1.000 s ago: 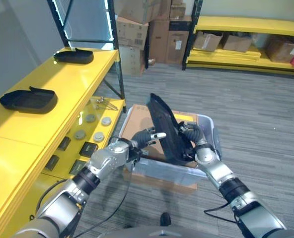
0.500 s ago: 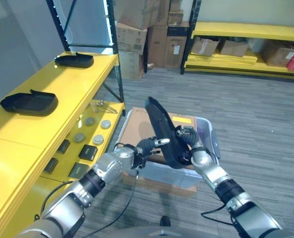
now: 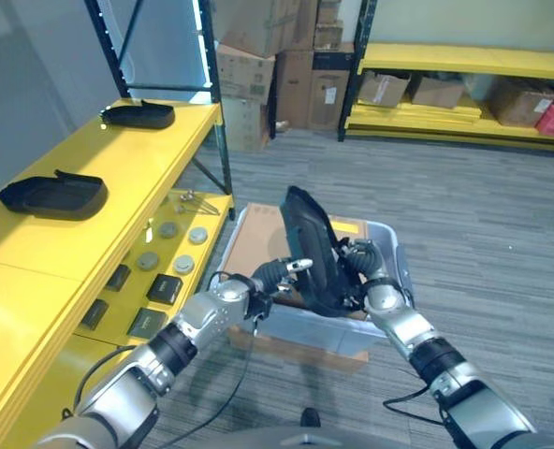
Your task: Move parts from the plastic box to the shelf.
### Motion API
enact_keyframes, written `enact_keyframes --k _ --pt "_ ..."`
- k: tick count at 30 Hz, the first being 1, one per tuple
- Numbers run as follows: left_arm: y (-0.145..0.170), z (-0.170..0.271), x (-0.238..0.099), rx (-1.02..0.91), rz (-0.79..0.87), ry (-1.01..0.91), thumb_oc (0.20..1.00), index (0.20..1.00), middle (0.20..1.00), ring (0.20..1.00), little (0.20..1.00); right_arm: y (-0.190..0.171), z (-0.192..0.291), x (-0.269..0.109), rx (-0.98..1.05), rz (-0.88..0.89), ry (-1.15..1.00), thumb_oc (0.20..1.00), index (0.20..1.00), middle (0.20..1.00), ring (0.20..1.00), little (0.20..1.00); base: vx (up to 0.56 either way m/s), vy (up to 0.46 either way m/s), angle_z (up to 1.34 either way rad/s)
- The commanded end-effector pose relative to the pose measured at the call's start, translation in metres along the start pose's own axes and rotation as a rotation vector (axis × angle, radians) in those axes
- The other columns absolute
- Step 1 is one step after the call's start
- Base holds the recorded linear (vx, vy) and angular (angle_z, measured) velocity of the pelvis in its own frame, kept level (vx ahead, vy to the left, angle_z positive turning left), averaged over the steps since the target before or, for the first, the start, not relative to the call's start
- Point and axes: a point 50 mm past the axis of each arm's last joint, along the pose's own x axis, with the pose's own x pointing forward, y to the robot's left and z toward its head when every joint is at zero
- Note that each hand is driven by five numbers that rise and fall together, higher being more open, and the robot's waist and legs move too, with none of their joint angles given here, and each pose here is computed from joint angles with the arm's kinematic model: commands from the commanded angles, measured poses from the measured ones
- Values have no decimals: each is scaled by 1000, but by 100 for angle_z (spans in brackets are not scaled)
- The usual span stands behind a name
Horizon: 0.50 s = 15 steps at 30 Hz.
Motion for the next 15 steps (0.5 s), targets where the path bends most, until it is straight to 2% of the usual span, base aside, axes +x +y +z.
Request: enact_keyframes --k 1,14,15 --pt "-28 15 18 18 -79 -74 200 200 200 200 200 17 72 13 114 34 -233 200 200 200 200 200 0 0 0" --pt "-38 18 20 53 -127 -101 200 200 200 200 200 23 77 13 160 27 -234 200 200 200 200 200 0 0 0" --pt "-40 19 21 57 -132 -105 329 329 329 329 329 23 77 13 161 27 -235 200 200 200 200 200 0 0 0"
